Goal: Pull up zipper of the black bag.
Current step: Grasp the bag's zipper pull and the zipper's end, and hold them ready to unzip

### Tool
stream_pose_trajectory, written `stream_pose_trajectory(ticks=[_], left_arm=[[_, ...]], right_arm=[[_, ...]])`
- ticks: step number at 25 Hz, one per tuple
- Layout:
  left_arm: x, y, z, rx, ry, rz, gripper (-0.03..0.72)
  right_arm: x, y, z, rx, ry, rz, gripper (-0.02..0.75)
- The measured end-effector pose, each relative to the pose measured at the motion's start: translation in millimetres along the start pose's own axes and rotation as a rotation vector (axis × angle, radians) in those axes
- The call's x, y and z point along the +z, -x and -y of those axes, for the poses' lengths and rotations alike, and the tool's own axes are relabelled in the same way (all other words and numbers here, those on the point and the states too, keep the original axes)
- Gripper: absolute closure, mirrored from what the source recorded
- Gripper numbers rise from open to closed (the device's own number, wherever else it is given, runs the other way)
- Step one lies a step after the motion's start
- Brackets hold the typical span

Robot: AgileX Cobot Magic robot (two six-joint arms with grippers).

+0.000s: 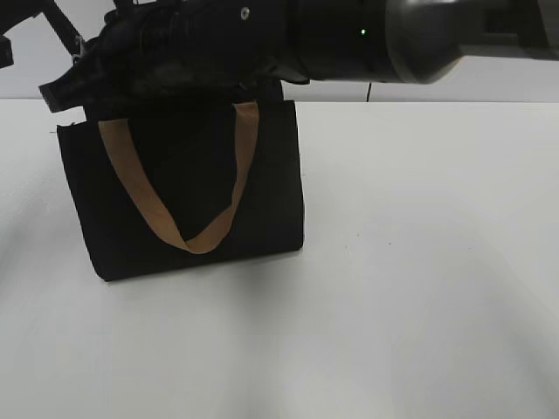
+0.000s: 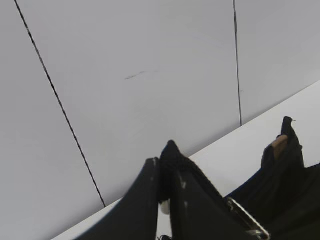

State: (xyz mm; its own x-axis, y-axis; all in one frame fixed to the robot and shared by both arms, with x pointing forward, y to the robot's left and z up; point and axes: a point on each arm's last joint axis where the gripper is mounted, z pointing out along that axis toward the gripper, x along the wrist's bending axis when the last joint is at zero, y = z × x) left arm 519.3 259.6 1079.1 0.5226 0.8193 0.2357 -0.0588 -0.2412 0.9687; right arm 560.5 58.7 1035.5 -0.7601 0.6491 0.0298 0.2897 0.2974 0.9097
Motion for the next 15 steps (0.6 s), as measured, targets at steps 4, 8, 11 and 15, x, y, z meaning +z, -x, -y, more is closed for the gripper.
stream_pose_trajectory(ticks=[4,8,11,15], left_arm=[[0.0,-0.1,0.1,0.0,-0.001,-0.001,0.673],[0.0,0.0,0.1,0.001,-0.001,0.0,0.673],[0.0,0.0,0.1,0.001,-0.001,0.0,0.673],[0.0,0.2,0.1,0.003,-0.001,0.002,0.673]], right_arm=[[-1.4,5.6,1.9,0.024,-0.033,-0.005,0.752],[-10.7,12.9,-0.9,0.036,-0.082,-0.023,0.752],[-20.3,22.3,-7.8,0.046,-0.086,-0.018,0.752],[-24.7,37.7,-9.2,0.073,-0.093,0.004,0.752]])
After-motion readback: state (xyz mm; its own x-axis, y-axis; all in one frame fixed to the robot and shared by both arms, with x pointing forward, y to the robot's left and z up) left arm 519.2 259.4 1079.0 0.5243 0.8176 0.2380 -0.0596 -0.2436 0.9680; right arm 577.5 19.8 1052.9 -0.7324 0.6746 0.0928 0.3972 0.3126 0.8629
